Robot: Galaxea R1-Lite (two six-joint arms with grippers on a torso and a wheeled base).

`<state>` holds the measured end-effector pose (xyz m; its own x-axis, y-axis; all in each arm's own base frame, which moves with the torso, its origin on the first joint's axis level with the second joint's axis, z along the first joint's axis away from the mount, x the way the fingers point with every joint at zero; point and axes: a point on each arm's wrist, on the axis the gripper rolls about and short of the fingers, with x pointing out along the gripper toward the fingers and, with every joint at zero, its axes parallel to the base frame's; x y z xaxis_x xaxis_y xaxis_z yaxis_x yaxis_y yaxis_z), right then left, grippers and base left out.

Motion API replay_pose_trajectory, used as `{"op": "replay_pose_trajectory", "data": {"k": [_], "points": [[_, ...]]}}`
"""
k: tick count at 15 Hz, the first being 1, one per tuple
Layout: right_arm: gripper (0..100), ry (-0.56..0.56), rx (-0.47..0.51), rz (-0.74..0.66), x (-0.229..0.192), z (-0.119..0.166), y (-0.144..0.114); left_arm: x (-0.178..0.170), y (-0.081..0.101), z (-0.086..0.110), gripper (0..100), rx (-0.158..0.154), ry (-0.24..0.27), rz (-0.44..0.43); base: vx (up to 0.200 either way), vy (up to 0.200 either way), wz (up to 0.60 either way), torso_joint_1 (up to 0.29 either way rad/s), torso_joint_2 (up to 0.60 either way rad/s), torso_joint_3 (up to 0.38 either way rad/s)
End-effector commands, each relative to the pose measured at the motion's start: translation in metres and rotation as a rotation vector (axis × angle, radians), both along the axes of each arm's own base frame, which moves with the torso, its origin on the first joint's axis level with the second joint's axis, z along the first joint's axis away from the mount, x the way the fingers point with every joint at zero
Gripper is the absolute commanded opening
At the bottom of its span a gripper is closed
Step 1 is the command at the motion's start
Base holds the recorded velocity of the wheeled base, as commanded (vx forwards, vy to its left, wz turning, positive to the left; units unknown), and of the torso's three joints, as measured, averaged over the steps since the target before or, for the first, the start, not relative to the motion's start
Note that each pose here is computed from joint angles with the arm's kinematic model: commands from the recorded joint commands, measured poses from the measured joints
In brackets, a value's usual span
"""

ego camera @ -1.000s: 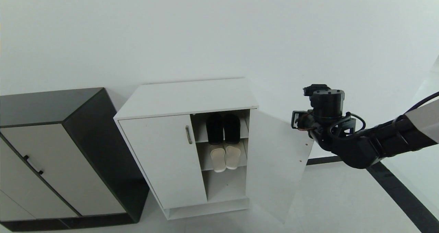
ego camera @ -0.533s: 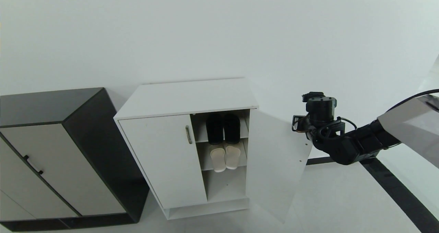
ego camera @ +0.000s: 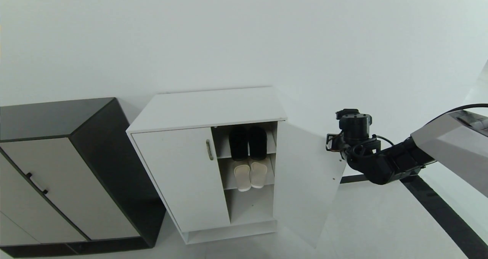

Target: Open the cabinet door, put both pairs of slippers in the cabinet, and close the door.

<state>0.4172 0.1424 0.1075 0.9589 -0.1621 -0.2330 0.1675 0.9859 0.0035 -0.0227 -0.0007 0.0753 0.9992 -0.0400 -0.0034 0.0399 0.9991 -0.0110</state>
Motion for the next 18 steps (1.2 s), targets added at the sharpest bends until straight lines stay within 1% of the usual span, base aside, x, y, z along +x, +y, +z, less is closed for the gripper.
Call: {"op": "replay_pose_trajectory", "data": {"k": [1,5,6,8,9,10,11,12,14,18], "points": [[0,0.015,-0.005,0.008,-0.003,-0.001,0.002,0.0,0.0,0.0,0,-0.001,0.0,0.0,0.0,0.0,0.0,0.0,0.0,0.0],[0,0.064,-0.028,0.054,-0.022,0.003,0.017,0.0,0.0,0.0,0,-0.001,0.0,0.0,0.0,0.0,0.0,0.0,0.0,0.0],[0,0.063,-0.027,0.071,-0.03,0.007,0.022,0.0,0.0,0.0,0,-0.001,0.0,0.0,0.0,0.0,0.0,0.0,0.0,0.0],[0,0.052,-0.024,0.13,-0.054,0.021,0.036,0.0,0.0,0.0,0,-0.001,0.0,0.0,0.0,0.0,0.0,0.0,0.0,0.0],[0,0.053,-0.025,0.176,-0.071,0.026,0.048,0.0,0.0,0.0,0,-0.001,0.0,0.0,0.0,0.0,0.0,0.0,0.0,0.0],[0,0.055,-0.026,0.199,-0.08,0.028,0.053,0.0,0.0,0.0,0,-0.001,0.0,0.0,0.0,0.0,0.0,0.0,0.0,0.0],[0,0.055,-0.028,0.251,-0.099,0.032,0.064,0.0,0.0,0.0,0,-0.001,0.0,0.0,0.0,0.0,0.0,0.0,0.0,0.0],[0,0.058,-0.03,0.268,-0.104,0.032,0.068,0.0,0.0,0.0,0,-0.001,0.0,0.0,0.0,0.0,0.0,0.0,0.0,0.0],[0,0.075,-0.032,0.278,-0.103,0.026,0.067,0.0,0.0,0.0,0,-0.001,0.0,0.0,0.0,0.0,0.0,0.0,0.0,0.0],[0,0.124,-0.017,0.36,-0.103,0.015,0.062,0.0,0.0,0.0,0,-0.003,0.0,0.0,0.0,0.0,0.0,0.0,0.0,0.0]]}}
